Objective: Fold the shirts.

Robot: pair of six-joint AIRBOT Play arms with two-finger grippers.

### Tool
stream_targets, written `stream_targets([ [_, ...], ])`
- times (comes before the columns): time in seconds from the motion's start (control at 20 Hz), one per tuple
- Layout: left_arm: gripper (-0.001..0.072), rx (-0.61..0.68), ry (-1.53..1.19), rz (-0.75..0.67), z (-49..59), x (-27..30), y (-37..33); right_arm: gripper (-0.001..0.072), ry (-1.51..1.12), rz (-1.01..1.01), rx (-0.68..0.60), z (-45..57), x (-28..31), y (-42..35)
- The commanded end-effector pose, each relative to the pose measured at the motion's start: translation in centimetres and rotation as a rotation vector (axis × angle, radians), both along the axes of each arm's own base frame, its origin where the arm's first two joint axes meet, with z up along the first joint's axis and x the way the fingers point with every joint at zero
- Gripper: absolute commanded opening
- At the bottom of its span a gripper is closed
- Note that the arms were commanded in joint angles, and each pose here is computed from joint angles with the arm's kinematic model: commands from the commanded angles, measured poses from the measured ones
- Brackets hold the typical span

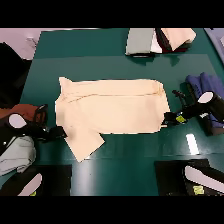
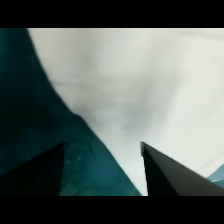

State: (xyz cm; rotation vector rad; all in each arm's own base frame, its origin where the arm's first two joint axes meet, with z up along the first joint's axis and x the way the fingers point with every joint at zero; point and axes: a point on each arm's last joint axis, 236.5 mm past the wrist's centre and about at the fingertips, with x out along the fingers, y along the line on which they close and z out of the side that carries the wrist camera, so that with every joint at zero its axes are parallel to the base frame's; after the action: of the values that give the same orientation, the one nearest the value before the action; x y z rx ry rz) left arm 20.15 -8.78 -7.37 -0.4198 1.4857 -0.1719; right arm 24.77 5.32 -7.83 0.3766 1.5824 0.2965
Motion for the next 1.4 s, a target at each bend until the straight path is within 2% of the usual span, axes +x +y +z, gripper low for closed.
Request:
stream_targets([
  [0.0, 0.0543, -0.054, -0.038, 0.002, -1.1, 0.0, -2.7, 0.0017, -0.006, 0.013, 0.002, 0.2, 0.2, 0.5],
  [0.15, 0.0540, -0.057, -0.022, -0.008, -1.1, -0.5, -3.2, 0.0017, 0.000, 0.017, 0.005, 0.3, 0.0, 0.6],
  [0.2, 0.0394, -0.057, -0.013, -0.014, -1.1, -0.8, -3.2, 0.0018, -0.005, 0.018, 0.004, 0.5, 0.0, 0.6],
  [0.25, 0.0165, -0.058, -0.005, -0.024, -1.1, -1.0, -3.3, 0.0017, -0.024, 0.018, 0.001, 1.0, 0.1, 0.6],
  [0.3, 0.0047, -0.056, 0.001, -0.033, -0.9, -1.1, -3.3, 0.0018, -0.051, 0.018, -0.005, 1.5, 0.3, 0.5],
  [0.35, 0.0023, -0.055, 0.002, -0.062, -0.4, -1.2, -3.3, 0.0018, -0.080, 0.021, -0.016, 2.3, 0.4, 0.3],
  [0.6, 0.0021, -0.016, -0.001, -0.162, 2.6, -2.7, -2.5, 0.0017, -0.101, 0.081, -0.133, 5.5, -3.0, -2.4],
  [0.95, 0.0021, -0.048, -0.104, -0.157, 8.1, -7.1, -2.5, 0.0016, -0.229, -0.087, -0.201, 10.1, -5.0, -6.0],
  [1.15, 0.0022, -0.024, -0.214, -0.130, 10.0, -3.0, -2.3, 0.0016, -0.280, -0.077, -0.206, 10.5, -2.8, -6.0],
  [1.35, 0.0022, 0.086, -0.371, -0.153, 11.8, 5.2, -0.9, 0.0016, -0.298, -0.051, -0.194, 11.8, 3.1, -5.4],
])
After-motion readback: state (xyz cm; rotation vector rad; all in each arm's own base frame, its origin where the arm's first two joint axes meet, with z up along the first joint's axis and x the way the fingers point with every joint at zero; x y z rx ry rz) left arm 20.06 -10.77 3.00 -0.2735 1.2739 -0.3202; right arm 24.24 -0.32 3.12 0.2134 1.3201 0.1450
